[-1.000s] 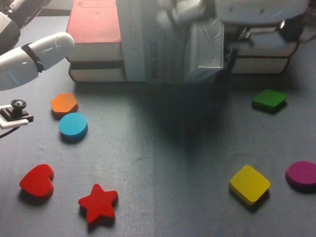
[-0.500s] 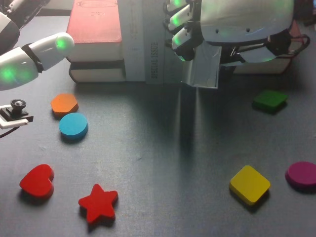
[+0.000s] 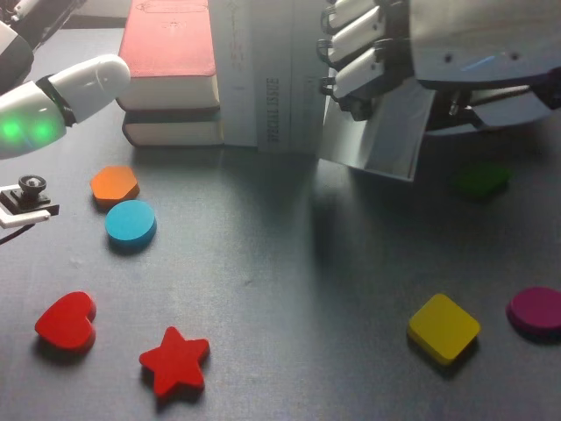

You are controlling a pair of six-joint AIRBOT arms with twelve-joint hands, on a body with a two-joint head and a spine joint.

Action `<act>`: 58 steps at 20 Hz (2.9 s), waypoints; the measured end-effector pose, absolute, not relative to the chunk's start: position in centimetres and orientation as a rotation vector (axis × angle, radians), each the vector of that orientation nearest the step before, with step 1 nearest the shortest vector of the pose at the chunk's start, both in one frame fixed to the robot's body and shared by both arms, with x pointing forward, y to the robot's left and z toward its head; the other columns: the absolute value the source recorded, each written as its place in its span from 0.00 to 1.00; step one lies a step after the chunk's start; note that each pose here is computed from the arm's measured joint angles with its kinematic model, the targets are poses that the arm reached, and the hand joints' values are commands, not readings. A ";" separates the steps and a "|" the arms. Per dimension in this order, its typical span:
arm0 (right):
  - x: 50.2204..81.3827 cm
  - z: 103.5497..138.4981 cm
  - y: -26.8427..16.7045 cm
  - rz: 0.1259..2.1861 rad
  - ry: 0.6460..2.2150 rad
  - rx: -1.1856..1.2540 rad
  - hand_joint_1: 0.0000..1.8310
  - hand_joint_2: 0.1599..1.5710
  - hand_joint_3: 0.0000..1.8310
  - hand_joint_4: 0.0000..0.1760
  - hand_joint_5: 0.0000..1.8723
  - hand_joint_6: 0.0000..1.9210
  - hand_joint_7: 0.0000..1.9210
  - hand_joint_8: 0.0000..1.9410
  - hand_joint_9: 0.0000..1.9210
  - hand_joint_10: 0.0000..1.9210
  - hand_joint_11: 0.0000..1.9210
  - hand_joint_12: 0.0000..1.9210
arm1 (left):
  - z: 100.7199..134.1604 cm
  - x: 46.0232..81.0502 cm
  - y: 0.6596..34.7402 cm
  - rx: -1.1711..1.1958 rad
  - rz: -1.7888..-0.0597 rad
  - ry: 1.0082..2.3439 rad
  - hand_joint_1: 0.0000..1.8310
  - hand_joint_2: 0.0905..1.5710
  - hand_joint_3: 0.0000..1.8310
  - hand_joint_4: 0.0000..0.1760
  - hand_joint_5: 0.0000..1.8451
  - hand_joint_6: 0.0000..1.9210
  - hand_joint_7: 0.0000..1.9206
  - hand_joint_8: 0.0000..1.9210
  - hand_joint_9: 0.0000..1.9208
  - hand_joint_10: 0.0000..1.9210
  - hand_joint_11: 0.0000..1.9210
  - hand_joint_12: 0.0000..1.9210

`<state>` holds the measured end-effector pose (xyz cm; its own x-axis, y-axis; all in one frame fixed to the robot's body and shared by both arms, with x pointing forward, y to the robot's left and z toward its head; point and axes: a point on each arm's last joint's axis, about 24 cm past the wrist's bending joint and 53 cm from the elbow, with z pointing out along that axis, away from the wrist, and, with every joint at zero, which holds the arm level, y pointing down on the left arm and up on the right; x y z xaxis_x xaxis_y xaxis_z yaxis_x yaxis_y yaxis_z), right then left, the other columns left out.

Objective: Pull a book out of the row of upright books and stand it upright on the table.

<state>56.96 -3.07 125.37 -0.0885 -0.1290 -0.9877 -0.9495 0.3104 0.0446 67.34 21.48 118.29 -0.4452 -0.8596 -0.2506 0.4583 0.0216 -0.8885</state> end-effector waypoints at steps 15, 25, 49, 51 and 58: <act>52.3 127.6 -4.9 1.193 1.500 -1.018 0.74 0.71 0.00 0.00 0.54 0.54 0.42 0.56 0.39 0.74 0.34 0.93 | 118.3 67.4 21.6 -0.468 -1.631 1.260 0.17 0.84 0.00 0.75 0.01 0.00 0.00 0.00 0.00 0.00 0.00 0.00; 50.8 127.6 -5.0 1.269 1.525 -1.030 0.74 0.71 0.00 0.00 0.54 0.54 0.42 0.56 0.39 0.74 0.34 0.93 | 118.2 67.4 21.5 -0.469 -1.633 1.260 0.14 0.84 0.00 0.69 0.00 0.00 0.00 0.00 0.00 0.00 0.00 0.00; 58.3 125.9 -3.0 1.430 1.758 -0.802 0.74 0.71 0.00 0.00 0.54 0.54 0.42 0.56 0.39 0.74 0.34 0.93 | 118.3 68.3 20.5 -0.468 -1.662 1.218 0.20 0.85 0.00 0.49 0.02 0.00 0.00 0.00 0.00 0.00 0.00 0.12; 58.6 125.7 -2.2 1.448 1.773 -0.800 0.74 0.71 0.00 0.00 0.54 0.54 0.42 0.56 0.39 0.74 0.34 0.93 | 118.1 68.4 20.5 -0.474 -1.661 1.221 0.20 0.87 0.00 0.42 0.02 0.00 0.00 0.00 0.00 0.00 0.00 0.19; 61.7 125.3 -0.5 1.486 1.832 -0.714 0.74 0.71 0.00 0.00 0.54 0.54 0.42 0.56 0.39 0.74 0.34 0.93 | 118.1 68.6 20.7 -0.484 -1.658 1.216 0.22 0.85 0.00 0.37 0.03 0.00 0.00 0.00 0.00 0.00 0.00 0.25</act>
